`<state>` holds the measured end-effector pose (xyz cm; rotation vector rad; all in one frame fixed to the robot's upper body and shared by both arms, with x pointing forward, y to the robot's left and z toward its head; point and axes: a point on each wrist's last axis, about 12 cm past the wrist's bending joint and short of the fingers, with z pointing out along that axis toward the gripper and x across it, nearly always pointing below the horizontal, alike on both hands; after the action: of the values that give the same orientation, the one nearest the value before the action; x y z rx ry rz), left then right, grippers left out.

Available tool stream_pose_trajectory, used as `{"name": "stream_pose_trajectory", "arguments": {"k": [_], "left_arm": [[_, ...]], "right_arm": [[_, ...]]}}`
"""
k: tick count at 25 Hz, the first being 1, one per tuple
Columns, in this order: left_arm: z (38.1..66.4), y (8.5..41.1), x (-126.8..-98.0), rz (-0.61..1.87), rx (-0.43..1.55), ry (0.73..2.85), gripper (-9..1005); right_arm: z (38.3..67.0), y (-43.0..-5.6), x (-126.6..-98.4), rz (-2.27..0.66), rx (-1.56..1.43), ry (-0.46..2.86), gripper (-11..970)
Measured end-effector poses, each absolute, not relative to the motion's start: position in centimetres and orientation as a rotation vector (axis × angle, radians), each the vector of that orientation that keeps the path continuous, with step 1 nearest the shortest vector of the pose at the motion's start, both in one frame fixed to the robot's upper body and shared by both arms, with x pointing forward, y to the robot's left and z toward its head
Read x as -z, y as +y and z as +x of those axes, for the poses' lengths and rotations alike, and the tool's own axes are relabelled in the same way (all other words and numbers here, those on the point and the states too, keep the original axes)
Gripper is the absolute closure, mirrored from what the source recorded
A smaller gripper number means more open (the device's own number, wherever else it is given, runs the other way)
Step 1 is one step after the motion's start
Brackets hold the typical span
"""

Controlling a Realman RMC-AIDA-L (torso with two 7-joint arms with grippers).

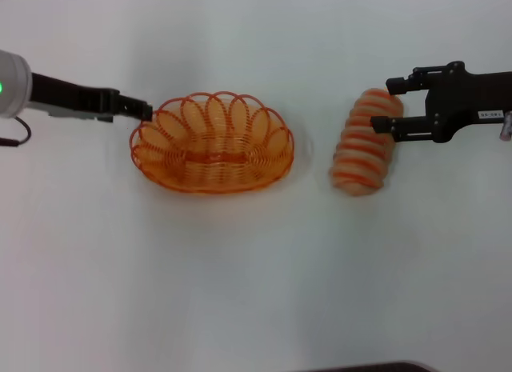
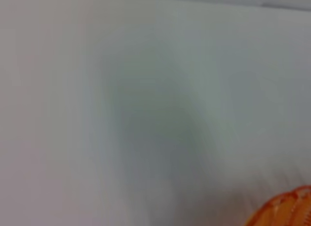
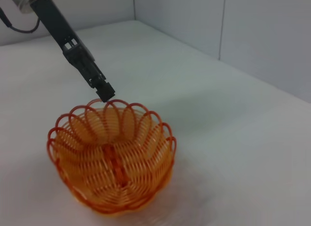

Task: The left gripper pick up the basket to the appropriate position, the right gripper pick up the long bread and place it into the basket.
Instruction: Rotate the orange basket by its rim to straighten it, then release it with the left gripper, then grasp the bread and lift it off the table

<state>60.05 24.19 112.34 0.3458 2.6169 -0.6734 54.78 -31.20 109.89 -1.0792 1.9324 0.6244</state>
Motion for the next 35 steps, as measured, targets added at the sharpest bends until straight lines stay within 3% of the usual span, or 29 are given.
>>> {"name": "stream_pose_trajectory", "arguments": {"k": [3,14,27,30,32,35], "left_arm": [[60.3,24.5,-113.0,0.354,0.678,2.544,267],[59.6,25.5,-114.1,0.441,0.823,2.105,274],[58.2,26.8,-113.7,0.519,0.797,1.94,244],[57.8,27.1,-113.9,0.527,0.795,1.858,214],[57.5,27.4,-114.0,0.532,0.785,1.802,74],[57.1,27.8,-113.8,0.533,0.764,1.746,73]], "right_arm": [[54.9,-31.5,-110.1,-1.041,-0.628,1.934,237],[56.2,-31.5,-112.1,-0.878,-0.754,2.017,233],[57.4,-33.5,-114.9,-0.955,-0.752,2.268,178],[58.4,-32.9,-115.6,-1.013,-0.697,2.327,79],[59.0,-32.3,-116.0,-1.057,-0.665,2.357,13],[60.0,-31.2,-116.7,-1.121,-0.608,2.4,8]]}}
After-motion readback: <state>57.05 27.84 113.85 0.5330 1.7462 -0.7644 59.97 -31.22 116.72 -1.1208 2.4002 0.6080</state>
